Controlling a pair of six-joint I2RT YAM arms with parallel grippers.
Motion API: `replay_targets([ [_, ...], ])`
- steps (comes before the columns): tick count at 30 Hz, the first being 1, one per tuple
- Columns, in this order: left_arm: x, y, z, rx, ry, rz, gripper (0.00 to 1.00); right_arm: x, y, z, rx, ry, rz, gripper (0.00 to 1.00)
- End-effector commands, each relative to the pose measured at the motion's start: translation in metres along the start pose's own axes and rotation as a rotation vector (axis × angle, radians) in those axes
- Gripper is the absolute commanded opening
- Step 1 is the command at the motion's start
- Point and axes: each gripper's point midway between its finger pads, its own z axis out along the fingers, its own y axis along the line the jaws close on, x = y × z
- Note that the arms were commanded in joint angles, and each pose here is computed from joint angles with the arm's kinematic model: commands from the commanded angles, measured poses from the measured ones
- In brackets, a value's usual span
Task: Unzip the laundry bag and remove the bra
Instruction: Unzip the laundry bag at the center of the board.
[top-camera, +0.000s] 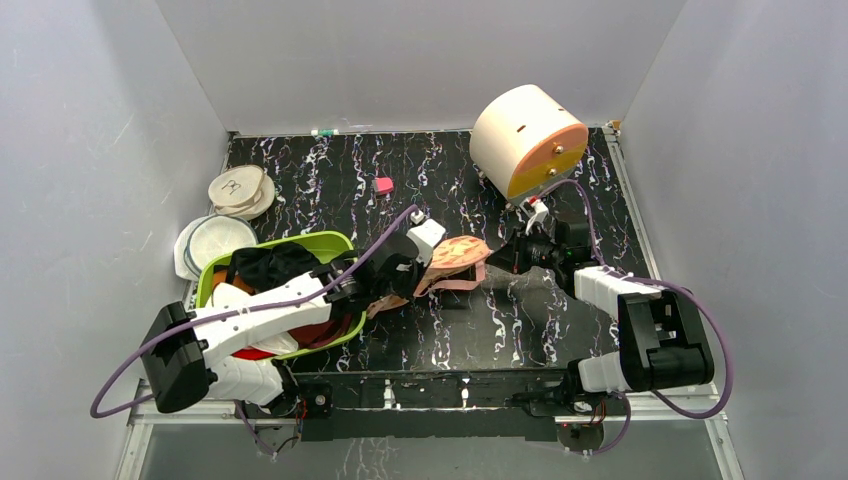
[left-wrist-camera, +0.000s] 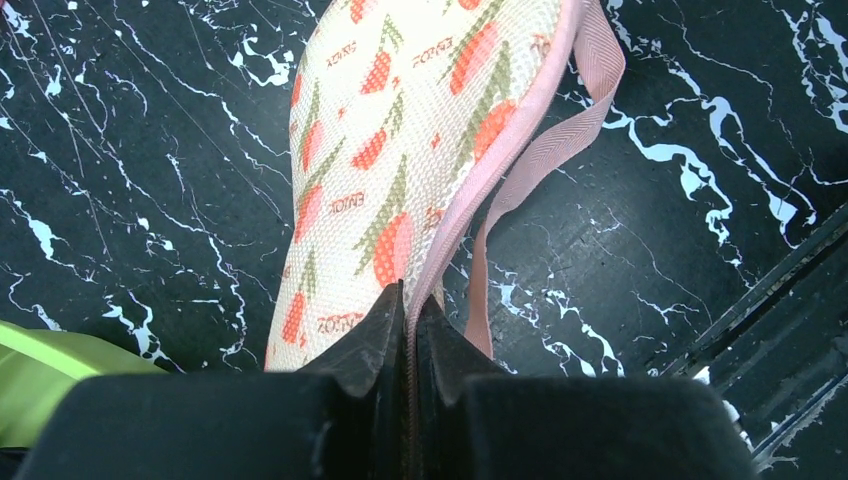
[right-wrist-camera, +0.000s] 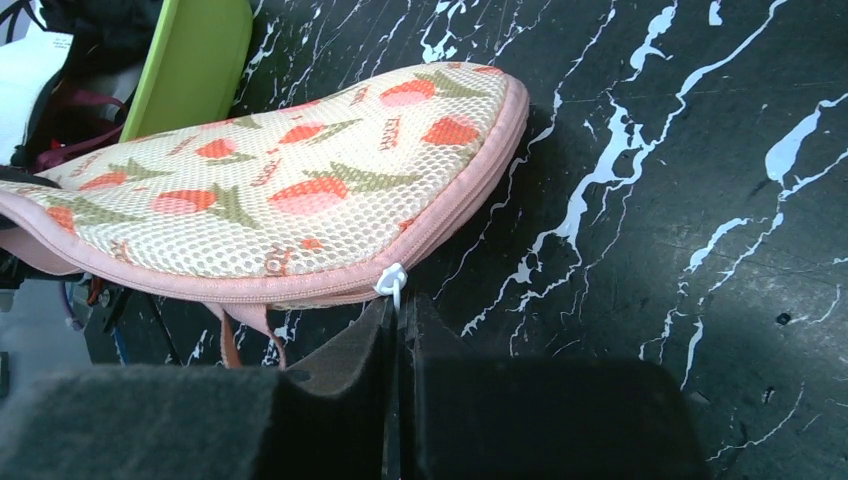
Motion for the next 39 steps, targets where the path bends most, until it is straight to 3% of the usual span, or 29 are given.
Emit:
replay_targets([
  [1, -0.004, 0.004, 0.001, -0.02, -0.014, -0.007, 0.0, -0.032, 0.006, -0.004, -0.014, -0.07, -0.073, 0.0],
  [4, -0.004, 0.001, 0.007, -0.016, 0.001, -0.013, 0.02, -0.031, 0.015, -0.008, -0.042, -0.077, -0.082, 0.0],
  [14, -0.036, -0.03, 0.024, 0.11, -0.003, -0.009, 0.59, -0.02, 0.047, -0.017, -0.138, -0.098, -0.098, 0.0],
  [17, -0.052, -0.044, 0.032, 0.16, -0.014, -0.027, 0.71, -0.02, 0.057, -0.018, -0.168, -0.106, -0.106, 0.0],
  [20, -0.061, -0.052, 0.044, 0.18, -0.01, -0.041, 0.73, -0.02, 0.067, -0.02, -0.194, -0.111, -0.112, 0.0],
  [25, -0.067, -0.063, 0.065, 0.2, 0.017, -0.051, 0.73, -0.02, 0.079, -0.025, -0.214, -0.126, -0.126, 0.0],
  [28, -0.067, -0.07, 0.072, 0.224, 0.036, -0.046, 0.67, -0.02, 0.081, -0.027, -0.215, -0.132, -0.134, 0.0],
  [39, -0.06, -0.049, 0.066, 0.14, 0.058, 0.048, 0.09, -0.019, 0.057, -0.022, -0.112, -0.119, -0.152, 0.0],
])
